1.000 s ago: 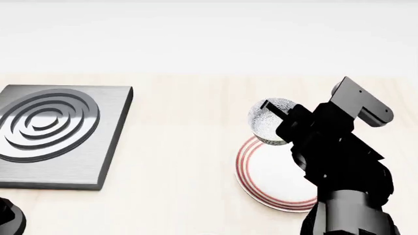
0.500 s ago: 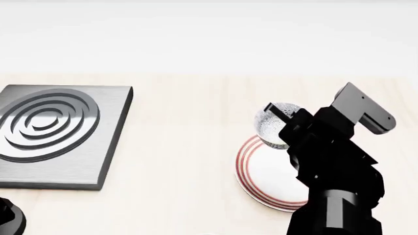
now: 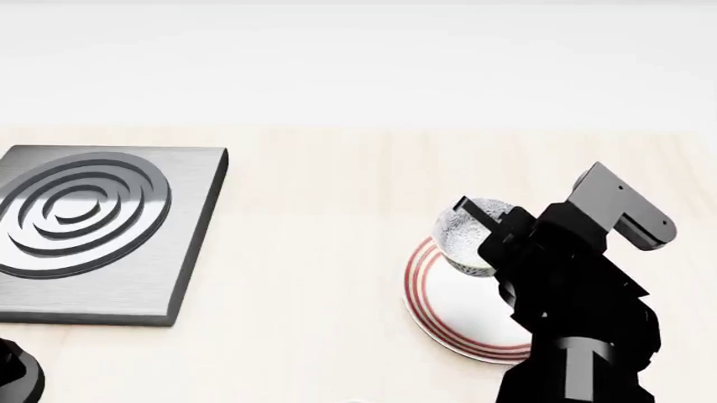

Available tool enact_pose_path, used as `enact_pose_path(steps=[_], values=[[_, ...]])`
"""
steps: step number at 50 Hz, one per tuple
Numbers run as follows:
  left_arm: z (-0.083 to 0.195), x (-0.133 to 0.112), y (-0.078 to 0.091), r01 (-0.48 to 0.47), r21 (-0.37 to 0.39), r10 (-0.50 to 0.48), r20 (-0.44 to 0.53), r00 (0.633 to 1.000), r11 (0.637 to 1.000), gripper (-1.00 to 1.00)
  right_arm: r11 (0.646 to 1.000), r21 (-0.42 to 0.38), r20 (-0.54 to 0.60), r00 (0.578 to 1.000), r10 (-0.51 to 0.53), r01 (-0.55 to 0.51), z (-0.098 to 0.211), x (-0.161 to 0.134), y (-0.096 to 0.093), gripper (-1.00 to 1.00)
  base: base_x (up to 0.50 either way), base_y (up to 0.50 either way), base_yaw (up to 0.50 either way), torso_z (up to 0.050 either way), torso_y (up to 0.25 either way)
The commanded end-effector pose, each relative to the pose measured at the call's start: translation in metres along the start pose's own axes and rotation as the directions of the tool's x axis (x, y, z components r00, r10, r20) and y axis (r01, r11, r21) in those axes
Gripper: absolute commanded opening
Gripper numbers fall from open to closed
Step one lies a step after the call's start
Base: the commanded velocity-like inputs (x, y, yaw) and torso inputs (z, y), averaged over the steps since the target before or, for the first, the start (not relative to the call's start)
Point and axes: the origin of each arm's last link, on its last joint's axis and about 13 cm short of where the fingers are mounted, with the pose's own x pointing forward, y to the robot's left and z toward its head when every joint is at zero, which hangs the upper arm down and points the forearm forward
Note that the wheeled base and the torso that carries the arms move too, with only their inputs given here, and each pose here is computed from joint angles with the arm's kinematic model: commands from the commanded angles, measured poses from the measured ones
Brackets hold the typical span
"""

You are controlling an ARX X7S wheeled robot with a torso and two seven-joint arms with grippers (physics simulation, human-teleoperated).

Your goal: Pick the akita bowl between the plate and the ramekin and place it on the plate.

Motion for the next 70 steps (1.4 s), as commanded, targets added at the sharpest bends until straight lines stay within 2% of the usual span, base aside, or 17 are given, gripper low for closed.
enact_pose_path(steps=[1, 36, 66, 67, 70], values=[[-0.001, -0.001, -0.001, 0.007, -0.003, -0.007, 0.006, 1.0, 1.0, 1.0, 0.999, 0.007, -0.02, 0.999, 0.035, -0.035, -0.007, 0.001, 0.002, -1.0, 0.0, 0.0, 0.0, 0.0, 0.0], [-0.002, -0.001, -0.001, 0.005, -0.004, -0.005, 0.004, 1.0, 1.0, 1.0, 0.999, 0.052, -0.02, 1.0, -0.015, 0.016, -0.016, 0.009, -0.015, -1.0, 0.0, 0.0, 0.0, 0.0, 0.0], [-0.001, -0.001, -0.001, 0.006, -0.005, -0.006, 0.004, 1.0, 1.0, 1.0, 0.998, 0.055, -0.031, 0.999, -0.015, 0.017, -0.022, 0.011, -0.017, -1.0, 0.0, 0.0, 0.0, 0.001, 0.0], [-0.001, -0.001, -0.001, 0.006, -0.005, -0.006, 0.004, 1.0, 1.0, 1.0, 0.998, 0.054, -0.033, 0.999, -0.012, 0.014, -0.022, 0.011, -0.017, 1.0, 0.0, 0.0, 0.0, 0.0, 0.0], [-0.001, -0.001, -0.001, 0.006, -0.006, -0.006, 0.004, 1.0, 1.0, 1.0, 0.999, 0.044, -0.028, 1.0, -0.006, 0.007, -0.021, 0.011, -0.016, 1.0, 0.0, 0.0, 0.0, 0.0, 0.0]])
